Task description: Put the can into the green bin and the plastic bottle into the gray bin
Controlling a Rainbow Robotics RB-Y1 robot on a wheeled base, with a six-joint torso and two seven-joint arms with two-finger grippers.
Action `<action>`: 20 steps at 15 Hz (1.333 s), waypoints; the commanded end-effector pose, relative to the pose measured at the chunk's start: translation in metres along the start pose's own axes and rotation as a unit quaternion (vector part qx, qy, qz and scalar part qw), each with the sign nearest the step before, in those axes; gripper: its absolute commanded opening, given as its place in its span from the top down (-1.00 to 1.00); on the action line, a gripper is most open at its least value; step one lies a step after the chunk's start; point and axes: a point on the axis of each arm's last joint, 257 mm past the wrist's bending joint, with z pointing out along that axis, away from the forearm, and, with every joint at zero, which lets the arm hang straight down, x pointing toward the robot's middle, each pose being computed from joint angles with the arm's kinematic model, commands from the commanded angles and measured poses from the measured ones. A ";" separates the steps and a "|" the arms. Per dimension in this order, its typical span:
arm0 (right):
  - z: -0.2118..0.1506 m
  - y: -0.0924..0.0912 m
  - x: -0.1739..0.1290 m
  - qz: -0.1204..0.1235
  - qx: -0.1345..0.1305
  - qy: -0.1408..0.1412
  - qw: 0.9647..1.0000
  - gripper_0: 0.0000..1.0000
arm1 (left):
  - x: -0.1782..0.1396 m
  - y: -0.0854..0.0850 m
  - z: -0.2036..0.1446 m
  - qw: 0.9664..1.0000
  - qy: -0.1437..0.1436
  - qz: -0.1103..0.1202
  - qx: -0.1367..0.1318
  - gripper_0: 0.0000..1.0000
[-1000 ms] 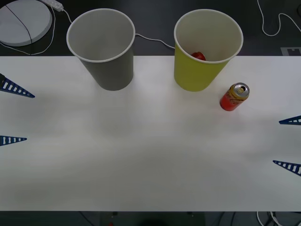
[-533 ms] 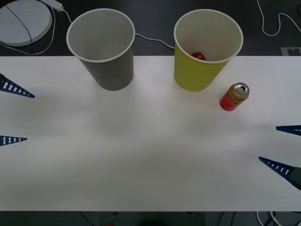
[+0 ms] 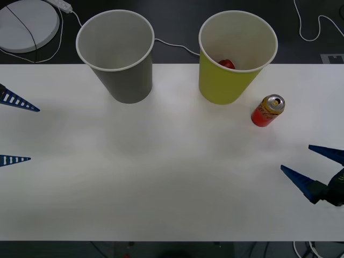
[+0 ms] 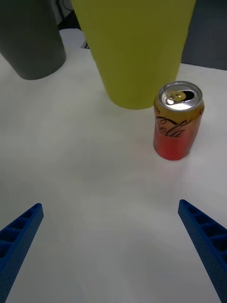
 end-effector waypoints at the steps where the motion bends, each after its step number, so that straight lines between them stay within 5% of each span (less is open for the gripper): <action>1: 0.007 -0.007 0.003 0.037 0.046 -0.004 0.998 -1.00 | 0.000 0.000 0.000 1.000 0.000 0.000 0.000 -1.00; 8: 0.029 -0.017 0.012 0.077 0.114 -0.013 0.990 -1.00 | 0.000 0.000 0.000 1.000 0.000 0.000 0.000 -1.00; 12: 0.040 -0.015 0.012 0.089 0.153 -0.050 0.983 -1.00 | 0.000 0.000 0.000 1.000 0.000 0.000 0.000 -1.00; 20: 0.067 -0.015 0.019 0.099 0.149 -0.132 0.975 -1.00 | 0.000 0.000 0.000 1.000 0.000 0.000 0.000 -1.00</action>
